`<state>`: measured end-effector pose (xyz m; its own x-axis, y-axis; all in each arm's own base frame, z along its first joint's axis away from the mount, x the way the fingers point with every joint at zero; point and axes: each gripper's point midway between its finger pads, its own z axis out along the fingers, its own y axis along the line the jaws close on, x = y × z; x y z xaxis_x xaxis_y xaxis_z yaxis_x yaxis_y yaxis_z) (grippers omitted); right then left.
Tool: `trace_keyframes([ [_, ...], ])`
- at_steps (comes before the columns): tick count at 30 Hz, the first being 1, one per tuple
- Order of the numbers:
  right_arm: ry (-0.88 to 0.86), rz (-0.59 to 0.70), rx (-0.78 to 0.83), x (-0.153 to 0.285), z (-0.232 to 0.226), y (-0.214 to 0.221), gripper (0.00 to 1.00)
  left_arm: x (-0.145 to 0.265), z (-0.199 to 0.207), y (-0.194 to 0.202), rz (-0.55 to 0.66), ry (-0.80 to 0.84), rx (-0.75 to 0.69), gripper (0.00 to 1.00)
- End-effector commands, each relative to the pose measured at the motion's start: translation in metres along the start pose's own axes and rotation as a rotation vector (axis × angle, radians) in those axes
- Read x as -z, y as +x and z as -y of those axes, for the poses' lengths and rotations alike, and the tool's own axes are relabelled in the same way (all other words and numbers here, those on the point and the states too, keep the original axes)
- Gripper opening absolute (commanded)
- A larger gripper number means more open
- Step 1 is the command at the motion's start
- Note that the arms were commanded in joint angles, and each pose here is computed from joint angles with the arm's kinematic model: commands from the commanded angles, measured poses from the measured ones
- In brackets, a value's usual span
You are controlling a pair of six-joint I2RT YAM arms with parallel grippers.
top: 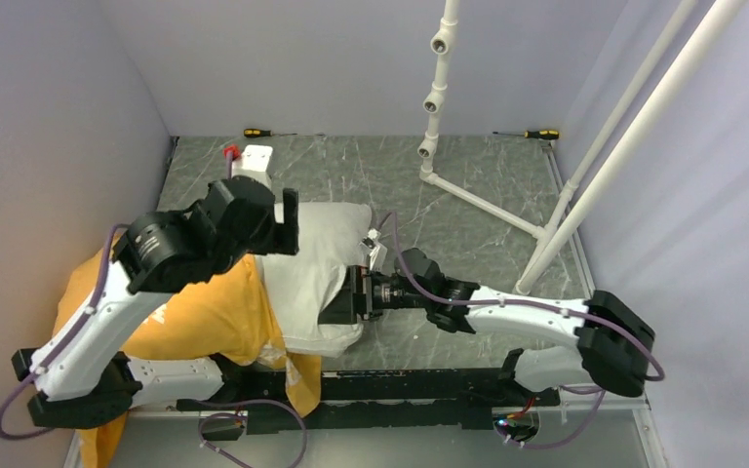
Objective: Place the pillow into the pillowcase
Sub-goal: Stuff the pillow into the pillowcase.
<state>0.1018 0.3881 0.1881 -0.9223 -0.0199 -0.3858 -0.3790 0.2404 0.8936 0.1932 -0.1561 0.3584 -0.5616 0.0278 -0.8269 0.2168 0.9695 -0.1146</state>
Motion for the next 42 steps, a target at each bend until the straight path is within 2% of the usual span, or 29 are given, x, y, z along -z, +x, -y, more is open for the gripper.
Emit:
trace_keyframes([
  [1,0.287,0.069,0.099,0.028,0.022,-0.021,1.00,-0.027,-0.047,0.010,-0.120,-0.200,-0.035,0.89],
  [7,0.400,0.177,0.116,0.072,0.015,-0.054,1.00,-0.064,-0.088,0.012,-0.211,-0.272,0.077,0.81],
  [12,0.414,0.220,0.126,0.093,0.016,-0.078,1.00,-0.083,-0.105,0.032,-0.290,-0.284,0.137,0.58],
  [14,0.420,0.234,0.126,0.100,0.017,-0.084,1.00,-0.089,-0.104,0.040,-0.309,-0.263,0.141,0.41],
  [15,0.426,0.245,0.122,0.103,0.020,-0.089,1.00,-0.090,-0.104,0.043,-0.316,-0.256,0.145,0.29],
  [16,0.426,0.252,0.118,0.105,0.022,-0.093,1.00,-0.091,-0.102,0.045,-0.323,-0.243,0.147,0.11],
  [17,0.425,0.258,0.113,0.107,0.025,-0.098,1.00,-0.092,-0.100,0.046,-0.325,-0.224,0.145,0.01],
  [19,0.428,0.273,0.102,0.109,0.033,-0.109,1.00,-0.093,-0.091,0.041,-0.303,-0.165,0.140,0.00],
  [23,0.315,0.279,0.054,0.104,0.033,-0.129,1.00,-0.084,-0.064,0.017,-0.209,-0.001,0.144,0.00],
  [27,0.172,0.271,-0.004,0.088,0.025,-0.144,1.00,-0.072,-0.020,-0.013,-0.120,0.248,0.182,0.00],
  [31,0.057,0.246,-0.075,0.066,0.022,-0.146,1.00,-0.067,0.016,-0.029,-0.098,0.443,0.246,0.00],
  [35,0.023,0.178,-0.136,0.030,0.028,-0.131,0.98,-0.057,0.050,-0.045,-0.076,0.617,0.267,0.00],
  [37,-0.026,0.163,-0.136,0.013,0.019,-0.123,0.91,-0.053,0.069,-0.050,-0.076,0.668,0.248,0.00],
  [38,-0.052,0.155,-0.135,0.006,0.014,-0.120,0.82,-0.052,0.080,-0.050,-0.082,0.691,0.232,0.00],
  [42,-0.215,0.214,-0.107,0.002,-0.021,-0.123,0.12,-0.043,0.133,-0.048,-0.115,0.786,0.161,0.00],
])
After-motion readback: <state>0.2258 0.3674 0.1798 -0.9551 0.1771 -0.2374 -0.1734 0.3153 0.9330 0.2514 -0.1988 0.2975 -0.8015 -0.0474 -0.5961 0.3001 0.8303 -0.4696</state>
